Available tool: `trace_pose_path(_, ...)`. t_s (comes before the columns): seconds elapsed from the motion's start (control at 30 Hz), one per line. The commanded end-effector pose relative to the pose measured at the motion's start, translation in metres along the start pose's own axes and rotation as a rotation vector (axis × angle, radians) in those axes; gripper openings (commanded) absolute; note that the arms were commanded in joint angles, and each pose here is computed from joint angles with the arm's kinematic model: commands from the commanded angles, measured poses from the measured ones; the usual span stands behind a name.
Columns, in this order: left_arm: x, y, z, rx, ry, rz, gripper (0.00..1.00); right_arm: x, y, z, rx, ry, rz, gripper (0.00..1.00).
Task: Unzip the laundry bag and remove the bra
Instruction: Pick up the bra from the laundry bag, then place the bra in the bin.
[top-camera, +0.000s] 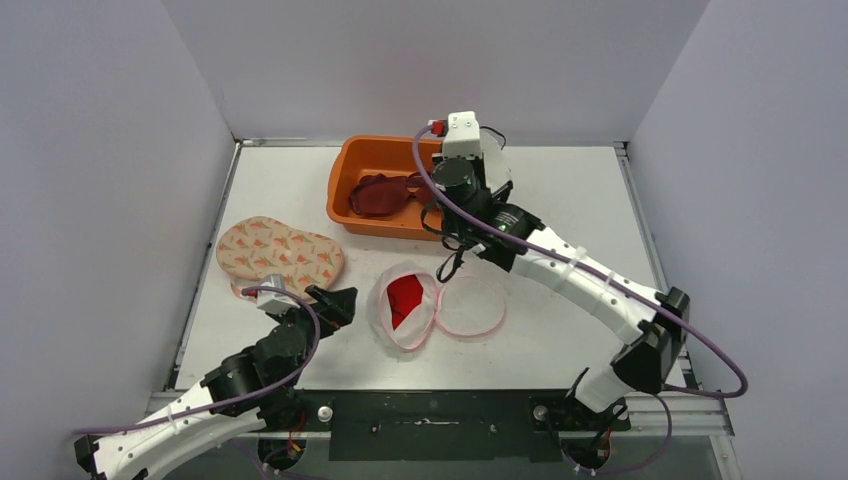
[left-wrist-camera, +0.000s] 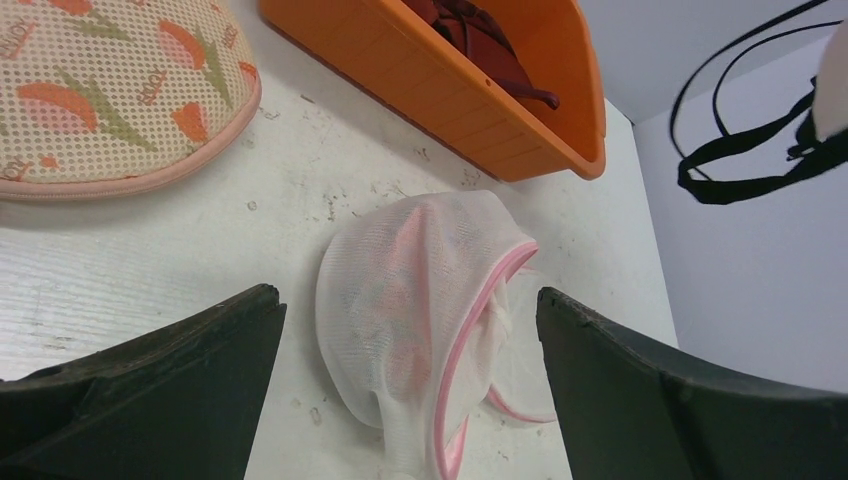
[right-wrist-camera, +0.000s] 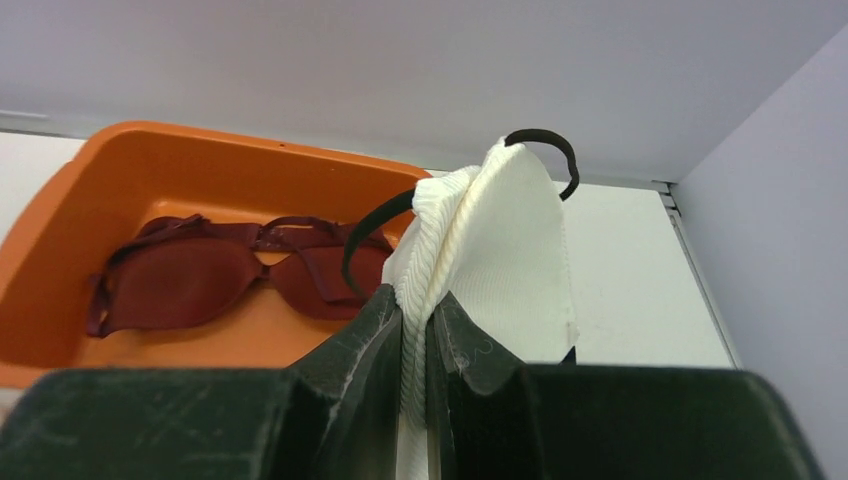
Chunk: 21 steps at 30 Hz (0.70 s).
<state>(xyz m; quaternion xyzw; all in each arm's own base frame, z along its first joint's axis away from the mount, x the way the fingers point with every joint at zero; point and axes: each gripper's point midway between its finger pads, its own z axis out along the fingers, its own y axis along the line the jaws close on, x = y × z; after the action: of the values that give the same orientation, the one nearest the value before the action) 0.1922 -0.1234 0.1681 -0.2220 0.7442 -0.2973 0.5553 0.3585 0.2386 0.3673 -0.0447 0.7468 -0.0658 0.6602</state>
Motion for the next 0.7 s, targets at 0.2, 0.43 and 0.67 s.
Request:
trace_pose_path(0.2, -0.015, 0.007, -0.005, -0.112, -0.001, 0.039, 0.98, -0.005, 0.006, 0.077, 0.132, -0.051, 0.051, 0.05)
trace_pose_path(0.43, -0.008, 0.008, -0.001, -0.098, -0.007, 0.018, 1.0, 0.013, 0.034, 0.112, 0.058, -0.125, -0.017, 0.05)
trace_pose_path(0.67, -0.003, 0.007, 0.005, -0.087, -0.014, 0.017, 1.0, 0.052, 0.065, 0.142, -0.023, -0.086, -0.094, 0.05)
